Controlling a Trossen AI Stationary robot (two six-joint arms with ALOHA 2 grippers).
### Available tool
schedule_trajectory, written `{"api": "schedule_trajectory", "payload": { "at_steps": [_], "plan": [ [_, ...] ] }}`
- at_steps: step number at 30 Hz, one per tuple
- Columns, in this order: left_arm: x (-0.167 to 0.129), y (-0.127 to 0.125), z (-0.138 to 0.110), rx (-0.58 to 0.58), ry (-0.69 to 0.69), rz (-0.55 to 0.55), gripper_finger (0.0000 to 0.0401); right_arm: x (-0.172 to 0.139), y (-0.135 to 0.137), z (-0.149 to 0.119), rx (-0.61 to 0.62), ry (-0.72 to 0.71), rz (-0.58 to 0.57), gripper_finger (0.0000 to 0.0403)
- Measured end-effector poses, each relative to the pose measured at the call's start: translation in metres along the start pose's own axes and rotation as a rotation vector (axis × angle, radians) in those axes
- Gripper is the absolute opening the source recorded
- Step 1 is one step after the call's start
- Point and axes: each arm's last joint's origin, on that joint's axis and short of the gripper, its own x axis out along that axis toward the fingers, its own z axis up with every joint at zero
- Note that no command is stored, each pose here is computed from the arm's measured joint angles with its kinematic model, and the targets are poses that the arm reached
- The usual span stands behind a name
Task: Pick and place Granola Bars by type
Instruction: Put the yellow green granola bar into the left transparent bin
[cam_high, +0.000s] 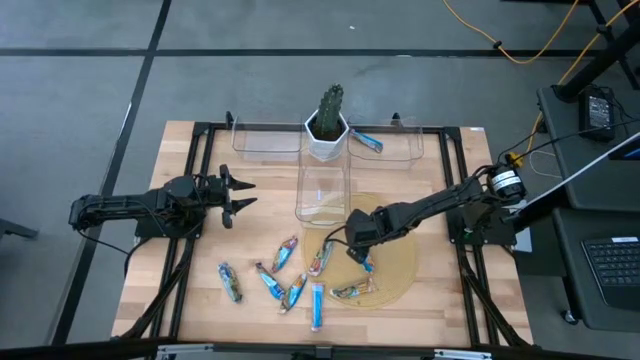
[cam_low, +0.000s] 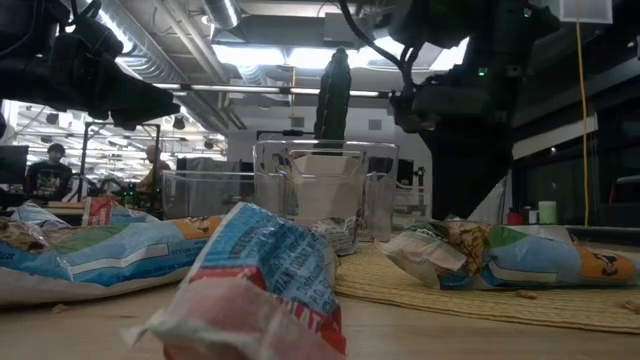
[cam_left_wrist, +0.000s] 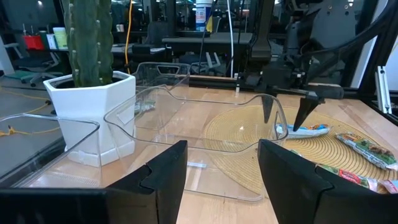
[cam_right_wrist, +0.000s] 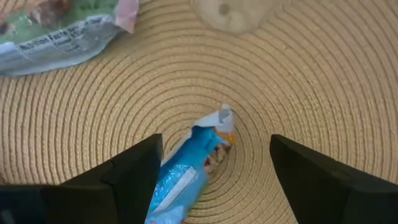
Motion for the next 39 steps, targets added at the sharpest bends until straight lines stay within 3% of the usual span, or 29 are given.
{"api": "schedule_trajectory", "payload": {
  "at_steps": [10,20,26,39],
  "plan": [
    [0.000,0.000,0.000,0.000,0.000,0.000,0.0191,0.001,-0.001,0.000,0.001,0.001,-0.002,0.0300],
    [0.000,0.000,0.000,0.000,0.001,0.000,0.0190,0.022,0.003,-0.001,-0.026,0.015,-0.017,0.0294],
    [0.000,0.000,0.000,0.000,0.001,0.000,0.0189,0.022,0.003,-0.001,-0.029,0.008,-0.010,0.0246],
    [0.000,0.000,0.000,0.000,0.000,0.001,0.0189,0.022,0.004,-0.002,-0.030,0.062,0.031,0.0100]
  ]
}}
